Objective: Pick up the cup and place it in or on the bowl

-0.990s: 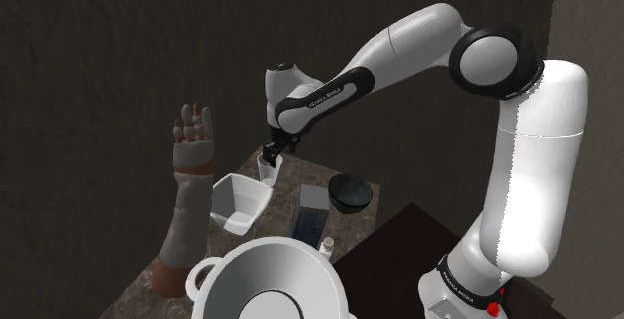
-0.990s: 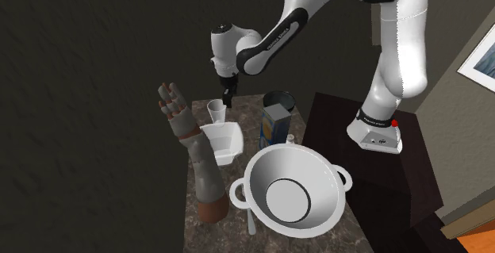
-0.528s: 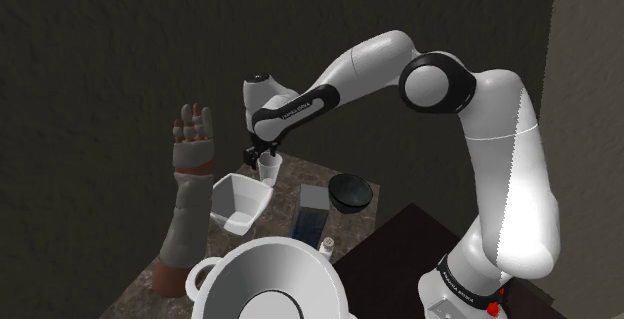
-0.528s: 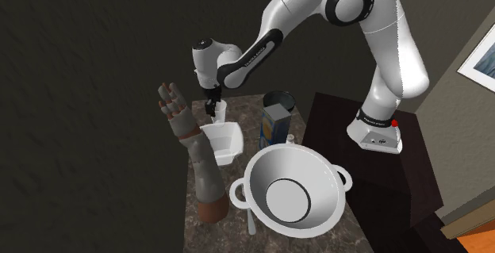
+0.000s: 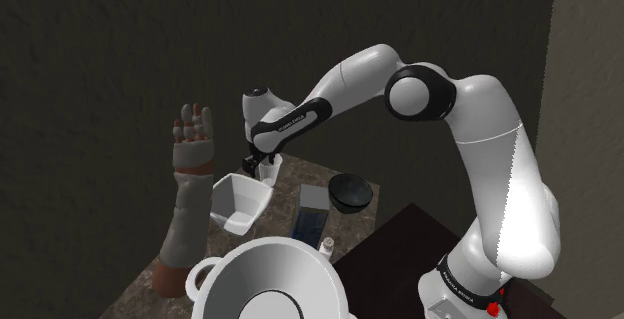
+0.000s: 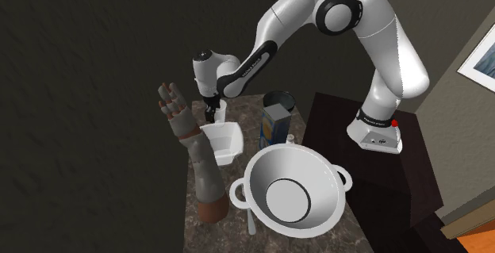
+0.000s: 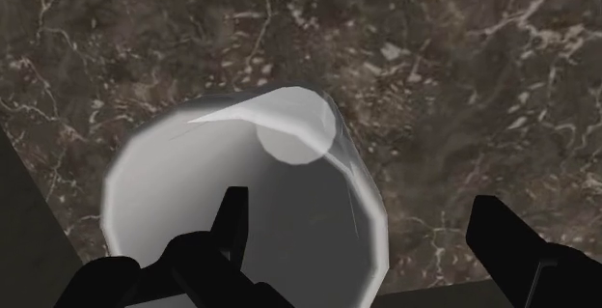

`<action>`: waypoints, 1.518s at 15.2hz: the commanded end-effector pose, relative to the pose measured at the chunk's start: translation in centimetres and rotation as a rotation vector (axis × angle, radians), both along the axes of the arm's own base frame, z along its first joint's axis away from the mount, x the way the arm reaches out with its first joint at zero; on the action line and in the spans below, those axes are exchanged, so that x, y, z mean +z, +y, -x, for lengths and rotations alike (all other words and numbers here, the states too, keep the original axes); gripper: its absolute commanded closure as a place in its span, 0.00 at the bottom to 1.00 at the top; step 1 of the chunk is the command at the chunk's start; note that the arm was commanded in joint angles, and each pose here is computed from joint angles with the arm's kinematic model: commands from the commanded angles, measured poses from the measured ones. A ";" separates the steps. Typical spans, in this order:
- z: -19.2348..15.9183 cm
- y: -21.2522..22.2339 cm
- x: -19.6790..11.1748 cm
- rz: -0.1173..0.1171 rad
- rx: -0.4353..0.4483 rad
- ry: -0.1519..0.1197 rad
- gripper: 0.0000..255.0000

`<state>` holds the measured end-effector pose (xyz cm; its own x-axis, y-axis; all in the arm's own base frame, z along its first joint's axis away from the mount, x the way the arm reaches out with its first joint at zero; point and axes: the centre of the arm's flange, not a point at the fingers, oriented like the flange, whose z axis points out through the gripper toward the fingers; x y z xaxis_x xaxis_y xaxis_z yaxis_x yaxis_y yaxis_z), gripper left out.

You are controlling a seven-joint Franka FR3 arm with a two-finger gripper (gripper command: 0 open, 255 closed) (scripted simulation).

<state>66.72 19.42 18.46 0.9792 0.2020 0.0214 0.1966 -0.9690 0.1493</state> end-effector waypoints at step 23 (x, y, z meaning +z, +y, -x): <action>0.0 -0.1 2.7 0.000 0.000 0.000 1.00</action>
<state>66.70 19.26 20.59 0.9791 0.2021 0.0220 0.1967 -0.9690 0.1493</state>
